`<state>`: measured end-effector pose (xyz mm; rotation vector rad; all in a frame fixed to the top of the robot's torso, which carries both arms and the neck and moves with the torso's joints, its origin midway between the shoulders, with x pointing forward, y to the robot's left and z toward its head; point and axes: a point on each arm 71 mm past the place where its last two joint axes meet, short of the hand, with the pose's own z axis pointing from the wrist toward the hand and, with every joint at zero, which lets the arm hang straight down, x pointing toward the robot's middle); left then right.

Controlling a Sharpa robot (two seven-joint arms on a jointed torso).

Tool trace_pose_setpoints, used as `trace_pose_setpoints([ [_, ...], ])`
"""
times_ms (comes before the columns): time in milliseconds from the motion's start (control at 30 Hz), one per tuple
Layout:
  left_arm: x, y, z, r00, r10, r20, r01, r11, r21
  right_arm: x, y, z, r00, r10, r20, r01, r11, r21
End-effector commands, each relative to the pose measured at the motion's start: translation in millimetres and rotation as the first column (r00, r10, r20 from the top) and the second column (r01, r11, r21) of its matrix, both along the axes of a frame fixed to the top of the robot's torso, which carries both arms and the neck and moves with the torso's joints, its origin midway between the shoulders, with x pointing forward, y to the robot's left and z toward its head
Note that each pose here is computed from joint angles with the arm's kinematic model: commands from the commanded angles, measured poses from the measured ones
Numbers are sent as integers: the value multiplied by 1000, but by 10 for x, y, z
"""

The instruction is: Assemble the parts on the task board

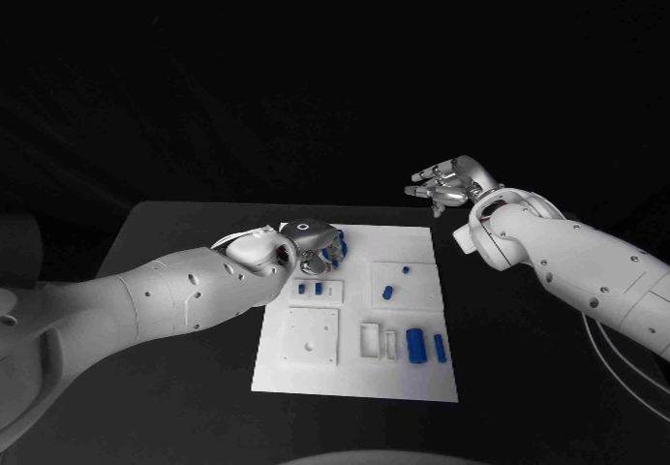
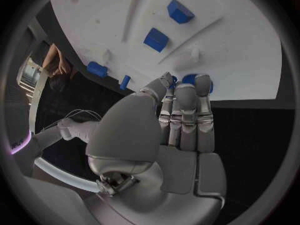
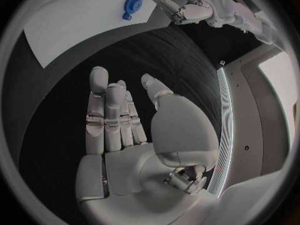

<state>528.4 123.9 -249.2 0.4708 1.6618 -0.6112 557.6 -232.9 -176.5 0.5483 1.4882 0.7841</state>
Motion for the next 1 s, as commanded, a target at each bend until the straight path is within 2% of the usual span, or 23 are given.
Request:
trace_pose_setpoints([
  [33, -6, 21, 70, 1000, 16, -4, -16, 999, -44, -3, 9, 6, 1000, 12, 9, -12, 1000, -7],
  [200, -25, 136, 132, 999, 38, -24, -40, 997, -63, -4, -14, 7, 1000, 8, 8, -8, 1000, -10],
  [367, -62, 259, 150, 997, 56, -45, -59, 996, -63, -5, -43, 6, 1000, 3, 7, -3, 1000, -13],
  [733, -71, 444, 136, 994, 90, -60, -93, 995, -48, -4, -55, 4, 1000, 1, 7, -1, 1000, -14],
  [1000, -41, 512, 96, 991, 109, -73, -111, 993, -25, -4, -52, 4, 1000, 2, 7, -2, 1000, -13],
])
